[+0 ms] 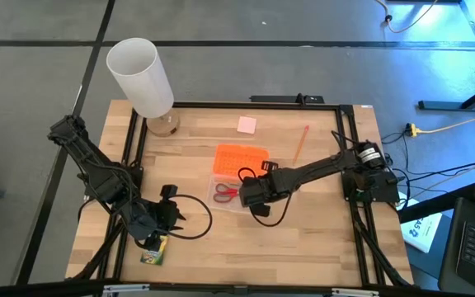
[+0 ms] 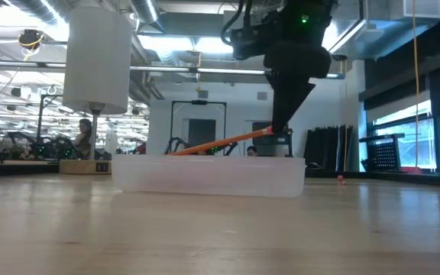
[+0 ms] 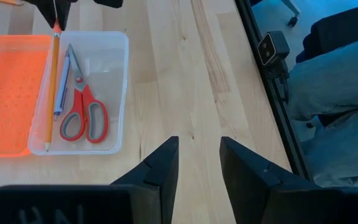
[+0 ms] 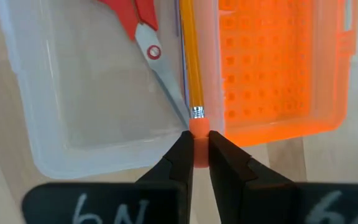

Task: Pack school essentials
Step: Put the bottom orange pencil into the orange supply box, then put the orange pencil into the orange supply box

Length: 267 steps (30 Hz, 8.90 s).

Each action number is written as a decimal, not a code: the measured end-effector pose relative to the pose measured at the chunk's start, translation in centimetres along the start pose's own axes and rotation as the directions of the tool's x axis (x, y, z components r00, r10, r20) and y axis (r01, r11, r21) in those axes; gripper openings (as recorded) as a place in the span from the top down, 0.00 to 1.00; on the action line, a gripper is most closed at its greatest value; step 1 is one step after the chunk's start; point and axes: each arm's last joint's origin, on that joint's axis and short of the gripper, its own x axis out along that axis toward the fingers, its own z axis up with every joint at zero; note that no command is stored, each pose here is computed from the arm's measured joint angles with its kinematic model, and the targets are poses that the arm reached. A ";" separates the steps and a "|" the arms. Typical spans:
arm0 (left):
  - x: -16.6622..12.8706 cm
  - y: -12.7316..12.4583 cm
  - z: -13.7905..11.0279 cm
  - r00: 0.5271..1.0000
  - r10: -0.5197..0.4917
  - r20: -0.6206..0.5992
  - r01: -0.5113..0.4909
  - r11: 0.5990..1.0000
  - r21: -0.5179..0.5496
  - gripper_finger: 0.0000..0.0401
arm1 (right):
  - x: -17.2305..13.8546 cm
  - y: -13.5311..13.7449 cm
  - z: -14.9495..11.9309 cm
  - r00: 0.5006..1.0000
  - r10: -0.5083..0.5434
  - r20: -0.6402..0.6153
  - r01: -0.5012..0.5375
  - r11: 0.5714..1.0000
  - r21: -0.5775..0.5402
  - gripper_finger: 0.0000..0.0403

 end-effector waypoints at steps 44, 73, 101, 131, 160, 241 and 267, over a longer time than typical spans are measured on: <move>0.2 0.6 0.3 0.999 0.036 0.010 -0.036 0.999 -0.025 0.73 | -2.7 -6.5 -0.3 0.996 -0.047 -0.073 0.060 0.982 0.181 0.78; -4.0 11.4 1.1 0.954 0.299 0.031 -0.281 0.924 -0.261 0.73 | -4.1 -28.2 -5.4 0.967 0.118 -0.226 0.127 0.547 0.827 0.78; -3.8 11.3 1.1 0.955 0.296 0.027 -0.285 0.937 -0.204 0.73 | -2.7 -33.7 -8.0 0.964 0.184 -0.194 0.161 0.178 0.971 0.78; -3.9 10.3 1.0 0.966 0.257 0.034 -0.248 0.954 -0.169 0.73 | 2.6 -34.6 -7.7 0.903 0.320 -0.287 0.248 0.159 0.956 0.65; -3.9 10.3 1.0 0.966 0.257 0.035 -0.244 0.948 -0.204 0.73 | 6.5 -35.4 -8.6 0.840 0.372 -0.396 0.358 0.168 0.918 0.61; -3.9 10.4 1.2 0.963 0.265 0.051 -0.244 0.936 -0.255 0.73 | 11.0 -33.2 -13.6 0.943 0.136 -0.304 0.311 -0.027 0.950 0.64; -3.9 10.3 1.2 0.963 0.264 0.056 -0.241 0.936 -0.257 0.73 | 12.5 -32.8 -15.2 0.960 0.148 -0.237 0.251 -0.083 0.964 0.64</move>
